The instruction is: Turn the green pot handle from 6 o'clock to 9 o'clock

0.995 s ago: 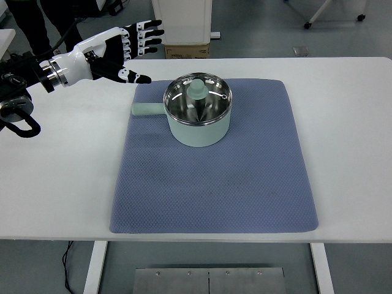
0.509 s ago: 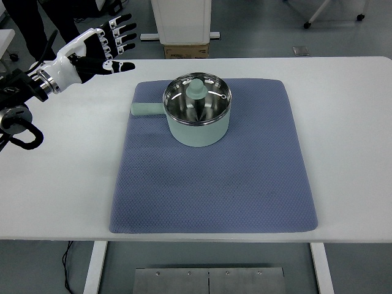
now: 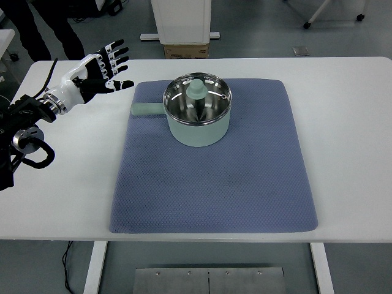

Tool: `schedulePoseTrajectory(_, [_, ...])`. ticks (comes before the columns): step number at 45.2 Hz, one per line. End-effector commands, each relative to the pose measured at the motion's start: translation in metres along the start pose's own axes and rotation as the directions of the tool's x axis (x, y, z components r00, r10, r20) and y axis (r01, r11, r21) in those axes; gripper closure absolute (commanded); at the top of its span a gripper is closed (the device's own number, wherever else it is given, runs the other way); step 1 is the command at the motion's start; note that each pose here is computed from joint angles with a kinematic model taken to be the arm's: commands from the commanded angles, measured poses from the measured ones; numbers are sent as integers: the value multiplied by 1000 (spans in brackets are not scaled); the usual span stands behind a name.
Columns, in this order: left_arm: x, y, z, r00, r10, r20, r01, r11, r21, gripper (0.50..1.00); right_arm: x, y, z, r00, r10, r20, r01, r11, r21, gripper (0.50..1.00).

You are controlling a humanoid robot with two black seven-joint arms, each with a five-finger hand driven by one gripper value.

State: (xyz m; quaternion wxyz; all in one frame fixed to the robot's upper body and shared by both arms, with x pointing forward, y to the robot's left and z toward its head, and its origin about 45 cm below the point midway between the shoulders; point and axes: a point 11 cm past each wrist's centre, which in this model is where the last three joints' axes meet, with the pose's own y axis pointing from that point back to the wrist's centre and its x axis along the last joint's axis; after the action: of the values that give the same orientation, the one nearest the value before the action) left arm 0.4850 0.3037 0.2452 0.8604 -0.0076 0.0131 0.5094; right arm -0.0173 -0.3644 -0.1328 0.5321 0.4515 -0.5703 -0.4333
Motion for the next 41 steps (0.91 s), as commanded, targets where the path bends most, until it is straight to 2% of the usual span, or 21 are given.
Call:
schedulePoseTrajectory(1, [6,1,1,999,32,2,-32,999,-6,500,0,0,0,1000,0,-1,0,1000,0,500])
schedulePoseTrajectory(16, [11,-3,-5,994,106,-36,-107,994,-24,500,0,0,0,1000,-1,-4,1,1000,0,500])
schedulePoseTrajectory(27, [-22,-24,-20,980,102,-174,-113,992,-57,500,0,0,-2,1000,1,-6,-1,1000,4,500])
schedulePoseTrajectory(41, [-47,-29,-41,953,98,-287,-121,991,-63,500,0,0,-5,1000,3,3,-3,1000,10,500])
